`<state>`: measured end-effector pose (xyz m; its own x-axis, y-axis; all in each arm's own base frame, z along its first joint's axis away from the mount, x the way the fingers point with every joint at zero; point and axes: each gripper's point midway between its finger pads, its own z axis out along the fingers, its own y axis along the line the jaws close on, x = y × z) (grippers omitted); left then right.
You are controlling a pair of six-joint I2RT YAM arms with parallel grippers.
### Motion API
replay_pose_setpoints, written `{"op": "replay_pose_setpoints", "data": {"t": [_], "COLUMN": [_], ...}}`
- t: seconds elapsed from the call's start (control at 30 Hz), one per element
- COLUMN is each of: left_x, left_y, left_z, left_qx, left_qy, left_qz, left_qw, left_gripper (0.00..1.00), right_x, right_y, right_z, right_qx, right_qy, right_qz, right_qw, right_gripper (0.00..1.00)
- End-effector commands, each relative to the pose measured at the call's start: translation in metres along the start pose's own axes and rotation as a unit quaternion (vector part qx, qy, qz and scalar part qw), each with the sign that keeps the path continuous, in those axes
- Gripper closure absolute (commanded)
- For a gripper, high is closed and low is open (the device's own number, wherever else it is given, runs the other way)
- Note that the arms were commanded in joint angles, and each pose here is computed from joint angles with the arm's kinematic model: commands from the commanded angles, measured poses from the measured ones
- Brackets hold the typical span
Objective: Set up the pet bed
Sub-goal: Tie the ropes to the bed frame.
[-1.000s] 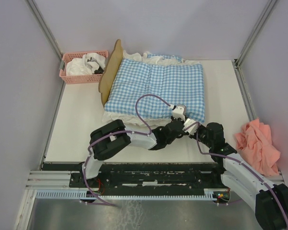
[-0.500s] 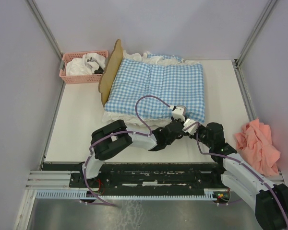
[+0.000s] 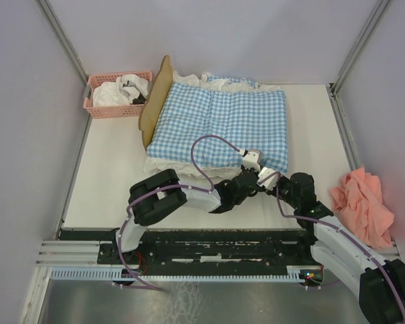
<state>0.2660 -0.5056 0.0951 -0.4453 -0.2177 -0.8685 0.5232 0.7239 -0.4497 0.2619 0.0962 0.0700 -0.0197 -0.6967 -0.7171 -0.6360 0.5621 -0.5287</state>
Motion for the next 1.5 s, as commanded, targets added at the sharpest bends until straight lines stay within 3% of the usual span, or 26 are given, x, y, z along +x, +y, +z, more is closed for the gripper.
{"op": "replay_pose_setpoints", "data": {"t": [0.0, 0.2, 0.73, 1.27, 1.47], "left_x": [-0.029, -0.034, -0.041, -0.045, -0.048], "left_y": [-0.018, -0.012, -0.016, -0.013, -0.015], "left_z": [-0.004, -0.008, -0.006, -0.007, -0.006], "left_qx": [0.013, -0.002, -0.004, -0.016, -0.017], "left_qy": [-0.040, -0.050, -0.056, -0.060, -0.061], "left_qz": [-0.025, -0.030, -0.047, -0.057, -0.056], "left_qw": [0.999, 0.998, 0.997, 0.996, 0.996], "left_gripper": [0.97, 0.97, 0.97, 0.97, 0.97], "right_x": [-0.020, -0.020, -0.031, -0.055, -0.063], "right_y": [-0.022, -0.028, -0.040, -0.014, -0.008], "right_z": [-0.003, -0.009, -0.037, -0.049, -0.046], "right_qx": [0.037, 0.053, 0.051, -0.018, -0.028], "right_qy": [-0.024, -0.017, 0.032, 0.049, 0.053], "right_qz": [-0.005, -0.001, 0.078, 0.262, 0.335], "right_qw": [0.999, 0.998, 0.995, 0.964, 0.940], "right_gripper": [0.89, 0.79, 0.73, 0.74, 0.72]}}
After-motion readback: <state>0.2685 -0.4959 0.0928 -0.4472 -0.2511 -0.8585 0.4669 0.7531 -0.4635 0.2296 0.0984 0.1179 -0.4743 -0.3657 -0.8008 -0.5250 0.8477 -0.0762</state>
